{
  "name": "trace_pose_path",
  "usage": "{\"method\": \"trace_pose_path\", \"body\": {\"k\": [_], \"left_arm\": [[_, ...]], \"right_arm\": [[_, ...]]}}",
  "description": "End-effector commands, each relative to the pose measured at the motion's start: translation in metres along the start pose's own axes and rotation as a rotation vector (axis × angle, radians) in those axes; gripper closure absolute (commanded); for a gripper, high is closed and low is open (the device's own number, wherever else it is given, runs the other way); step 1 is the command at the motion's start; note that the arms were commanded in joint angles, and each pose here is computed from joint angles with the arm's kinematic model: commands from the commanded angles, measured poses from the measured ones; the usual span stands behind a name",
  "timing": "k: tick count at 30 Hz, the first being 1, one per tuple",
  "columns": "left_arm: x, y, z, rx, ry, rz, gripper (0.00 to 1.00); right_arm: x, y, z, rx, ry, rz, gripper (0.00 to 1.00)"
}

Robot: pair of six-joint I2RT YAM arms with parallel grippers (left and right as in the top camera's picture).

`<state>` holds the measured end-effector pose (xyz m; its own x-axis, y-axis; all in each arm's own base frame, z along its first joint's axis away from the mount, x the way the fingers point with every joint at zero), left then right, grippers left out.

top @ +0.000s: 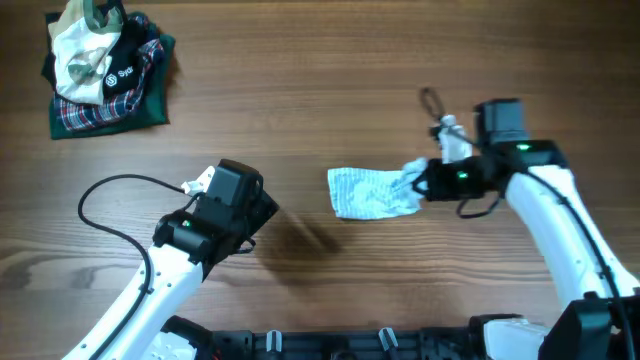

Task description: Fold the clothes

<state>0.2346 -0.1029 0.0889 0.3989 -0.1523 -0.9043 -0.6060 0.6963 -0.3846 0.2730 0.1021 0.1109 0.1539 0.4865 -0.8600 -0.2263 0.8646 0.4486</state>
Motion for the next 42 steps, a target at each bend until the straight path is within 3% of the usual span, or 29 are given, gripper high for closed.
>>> {"method": "trace_pose_path", "body": {"k": [1, 16, 17, 18, 19, 20, 21, 30, 36, 42], "left_arm": [[0.000, 0.002, 0.001, 0.020, -0.014, 0.005, 0.22], [0.000, 0.002, 0.001, 0.021, -0.014, 0.005, 0.22], [0.000, 0.002, 0.001, 0.021, -0.015, 0.005, 0.22], [0.000, 0.002, 0.001, 0.021, -0.015, 0.004, 0.22], [0.000, 0.002, 0.001, 0.021, -0.015, 0.004, 0.22], [0.000, 0.002, 0.001, 0.021, -0.015, 0.004, 0.22], [0.000, 0.002, 0.001, 0.021, -0.015, 0.004, 0.22], [0.000, 0.003, 0.001, 0.021, -0.014, 0.007, 0.22], [0.000, 0.007, -0.001, 0.022, -0.009, 0.027, 0.22], [0.000, -0.006, 0.003, 0.126, -0.026, -0.028, 0.20]], "right_arm": [[0.006, 0.029, 0.002, -0.075, 0.006, 0.028, 0.96], [0.083, 0.088, -0.002, -0.119, 0.105, 0.098, 0.94], [0.083, 0.089, 0.001, -0.117, 0.094, 0.102, 0.80], [0.084, 0.090, 0.003, -0.097, 0.085, 0.103, 0.47], [0.084, 0.093, 0.006, -0.097, 0.076, 0.122, 0.24], [0.083, 0.098, 0.008, -0.104, 0.069, 0.145, 0.12], [0.083, 0.102, 0.011, -0.104, 0.058, 0.172, 0.07], [0.039, 0.120, 0.049, -0.079, -0.102, 0.260, 0.07], [-0.012, 0.053, 0.052, 0.128, -0.179, 0.128, 0.01], [-0.015, 0.016, 0.039, 0.106, -0.149, -0.015, 0.01]]}}
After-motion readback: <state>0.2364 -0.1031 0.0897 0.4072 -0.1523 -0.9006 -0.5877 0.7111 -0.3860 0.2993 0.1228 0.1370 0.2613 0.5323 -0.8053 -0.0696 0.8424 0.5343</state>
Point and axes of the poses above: each gripper's point midway between its finger pads, its own x axis out along the fingers, its own y axis along the line the jaws close on, z = x × y, the point moved 1 cm from there along -x, back along the fingers, and after that the axes turned 1 degree about -x, right-handed, at the moved point
